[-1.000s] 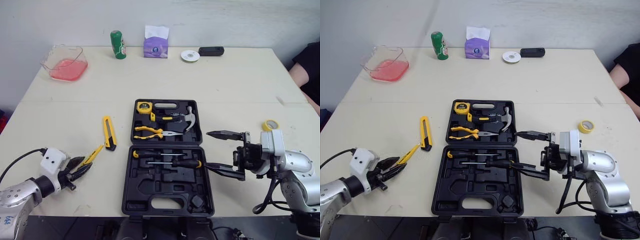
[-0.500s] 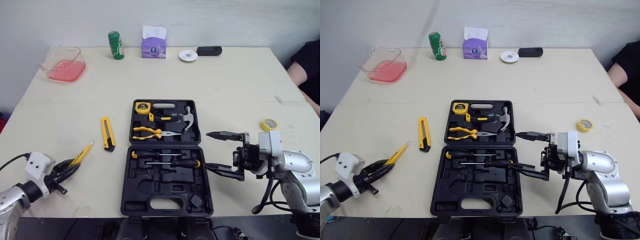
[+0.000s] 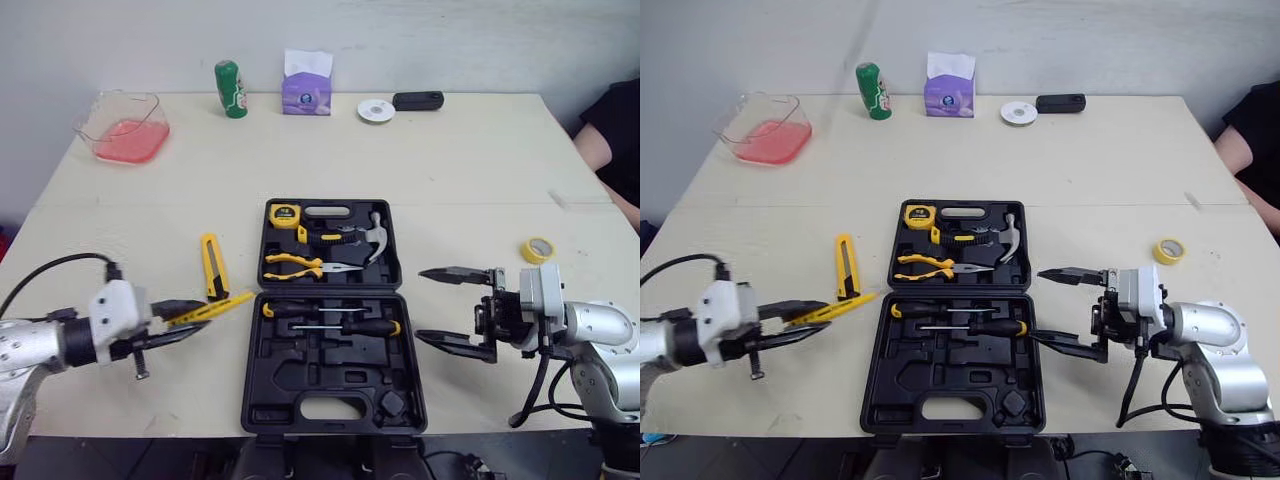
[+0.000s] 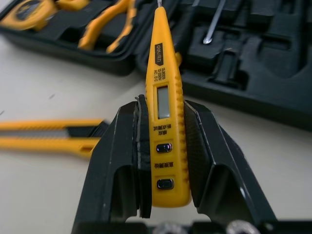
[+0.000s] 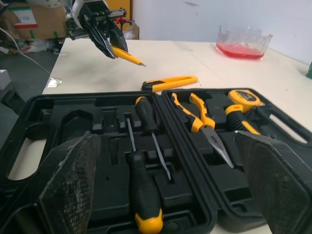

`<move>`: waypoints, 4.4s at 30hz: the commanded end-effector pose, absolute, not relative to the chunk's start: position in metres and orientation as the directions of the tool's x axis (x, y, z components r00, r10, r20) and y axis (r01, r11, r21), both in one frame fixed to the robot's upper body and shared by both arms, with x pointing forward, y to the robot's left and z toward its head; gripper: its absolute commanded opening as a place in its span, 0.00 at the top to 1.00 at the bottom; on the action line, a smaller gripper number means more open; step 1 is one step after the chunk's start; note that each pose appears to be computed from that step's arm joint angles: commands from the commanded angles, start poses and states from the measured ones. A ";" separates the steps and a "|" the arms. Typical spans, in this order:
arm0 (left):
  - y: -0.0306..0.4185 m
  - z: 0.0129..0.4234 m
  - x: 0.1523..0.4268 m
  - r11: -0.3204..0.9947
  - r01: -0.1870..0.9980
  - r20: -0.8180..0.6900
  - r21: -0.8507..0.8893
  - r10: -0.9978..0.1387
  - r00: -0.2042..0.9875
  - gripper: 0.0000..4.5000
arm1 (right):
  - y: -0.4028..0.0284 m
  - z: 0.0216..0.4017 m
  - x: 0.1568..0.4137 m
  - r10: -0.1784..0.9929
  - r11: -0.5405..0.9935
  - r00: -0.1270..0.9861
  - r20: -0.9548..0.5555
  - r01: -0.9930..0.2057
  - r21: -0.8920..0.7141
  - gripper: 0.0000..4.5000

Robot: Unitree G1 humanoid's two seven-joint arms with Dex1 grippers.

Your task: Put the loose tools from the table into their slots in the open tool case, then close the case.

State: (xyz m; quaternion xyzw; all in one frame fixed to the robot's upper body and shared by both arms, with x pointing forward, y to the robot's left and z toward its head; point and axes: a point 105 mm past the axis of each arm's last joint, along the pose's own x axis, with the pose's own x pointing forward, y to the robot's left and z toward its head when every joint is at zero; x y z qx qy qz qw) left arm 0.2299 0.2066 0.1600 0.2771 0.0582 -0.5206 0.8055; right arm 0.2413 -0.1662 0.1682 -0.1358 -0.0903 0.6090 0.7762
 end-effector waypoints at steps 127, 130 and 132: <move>0.139 0.030 0.241 0.301 0.954 -0.618 -0.010 -0.751 0.230 0.99 | -0.184 0.154 0.237 0.930 0.327 0.364 -0.055 -0.885 -0.331 0.00; 0.137 0.031 0.241 0.294 0.955 -0.592 -0.032 -0.776 0.219 0.99 | -0.184 0.154 0.238 0.930 0.328 0.364 -0.052 -0.885 -0.332 0.00; 0.133 0.038 0.242 0.256 0.967 -0.552 0.007 -0.805 0.217 0.99 | -0.184 0.153 0.238 0.929 0.329 0.365 -0.052 -0.884 -0.332 0.00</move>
